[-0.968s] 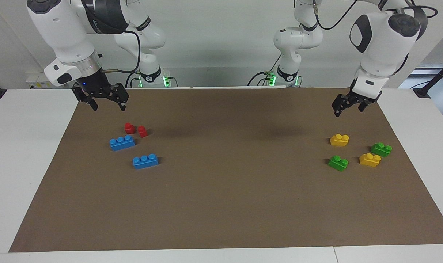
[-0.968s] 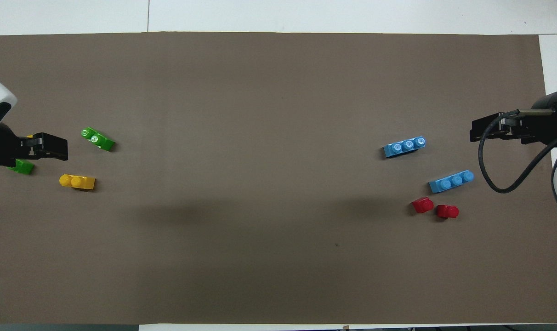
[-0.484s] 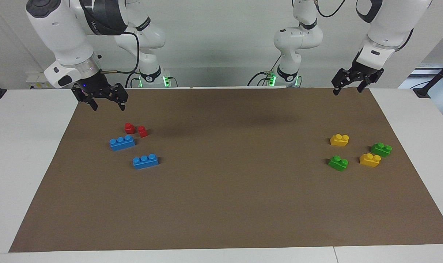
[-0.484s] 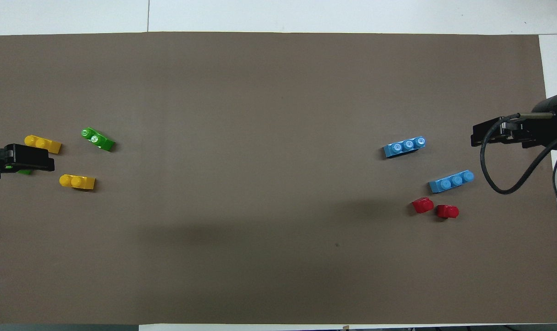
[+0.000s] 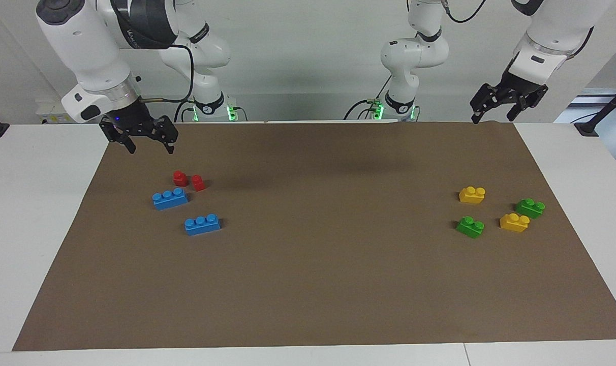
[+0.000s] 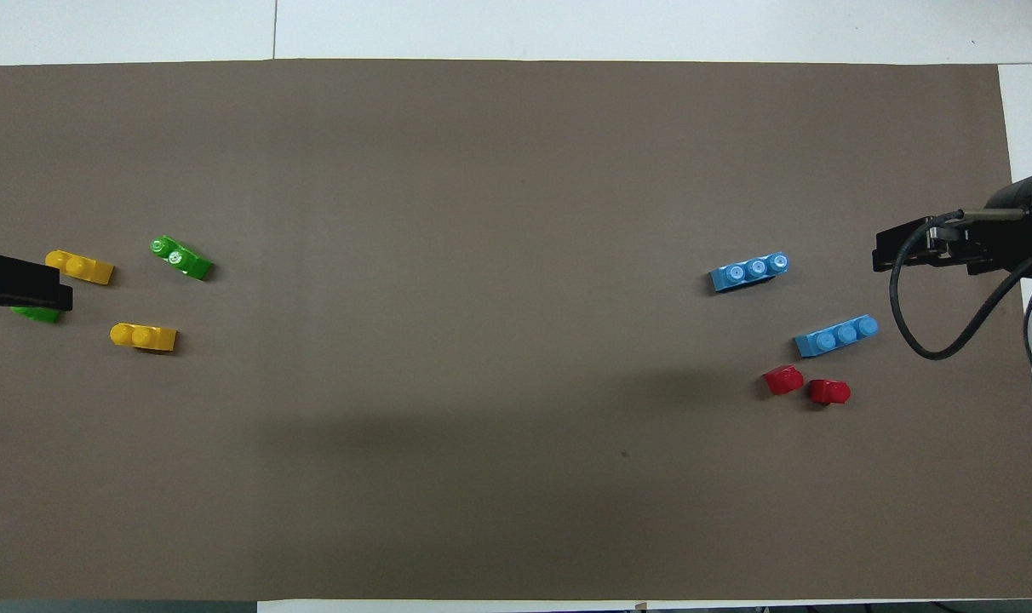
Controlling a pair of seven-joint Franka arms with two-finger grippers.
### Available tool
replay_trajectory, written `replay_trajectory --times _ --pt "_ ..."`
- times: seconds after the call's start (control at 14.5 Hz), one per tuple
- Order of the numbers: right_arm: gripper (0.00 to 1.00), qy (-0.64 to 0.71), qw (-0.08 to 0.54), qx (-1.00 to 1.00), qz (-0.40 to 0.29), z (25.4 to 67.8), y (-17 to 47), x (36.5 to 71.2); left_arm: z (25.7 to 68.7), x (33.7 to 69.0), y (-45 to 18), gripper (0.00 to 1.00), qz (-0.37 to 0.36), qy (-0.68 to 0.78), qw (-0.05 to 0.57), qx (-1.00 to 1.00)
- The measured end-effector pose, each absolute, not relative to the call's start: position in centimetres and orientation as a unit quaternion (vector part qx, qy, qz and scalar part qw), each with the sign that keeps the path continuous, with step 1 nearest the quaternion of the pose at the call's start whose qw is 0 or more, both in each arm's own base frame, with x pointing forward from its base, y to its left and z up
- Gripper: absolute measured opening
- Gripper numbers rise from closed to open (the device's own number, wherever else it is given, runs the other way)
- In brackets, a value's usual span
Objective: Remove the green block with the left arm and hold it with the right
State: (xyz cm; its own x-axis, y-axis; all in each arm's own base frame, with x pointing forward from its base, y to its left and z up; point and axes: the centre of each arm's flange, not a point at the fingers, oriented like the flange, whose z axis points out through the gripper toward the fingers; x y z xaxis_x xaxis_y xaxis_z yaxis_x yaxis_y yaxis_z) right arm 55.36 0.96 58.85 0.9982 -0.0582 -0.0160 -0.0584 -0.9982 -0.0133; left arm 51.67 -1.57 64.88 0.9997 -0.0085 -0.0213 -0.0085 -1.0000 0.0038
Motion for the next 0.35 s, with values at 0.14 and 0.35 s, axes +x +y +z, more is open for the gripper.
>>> replay_trajectory --times 0.14,0.35 --pt "1.0 0.029 0.007 -1.0 0.008 58.85 0.94 55.36 64.7 51.78 -1.59 1.0 -0.012 -0.012 0.001 1.0" --pt "1.0 0.028 0.007 -1.0 0.008 58.82 0.93 55.36 64.69 51.78 -1.64 1.0 -0.012 -0.015 0.001 1.0"
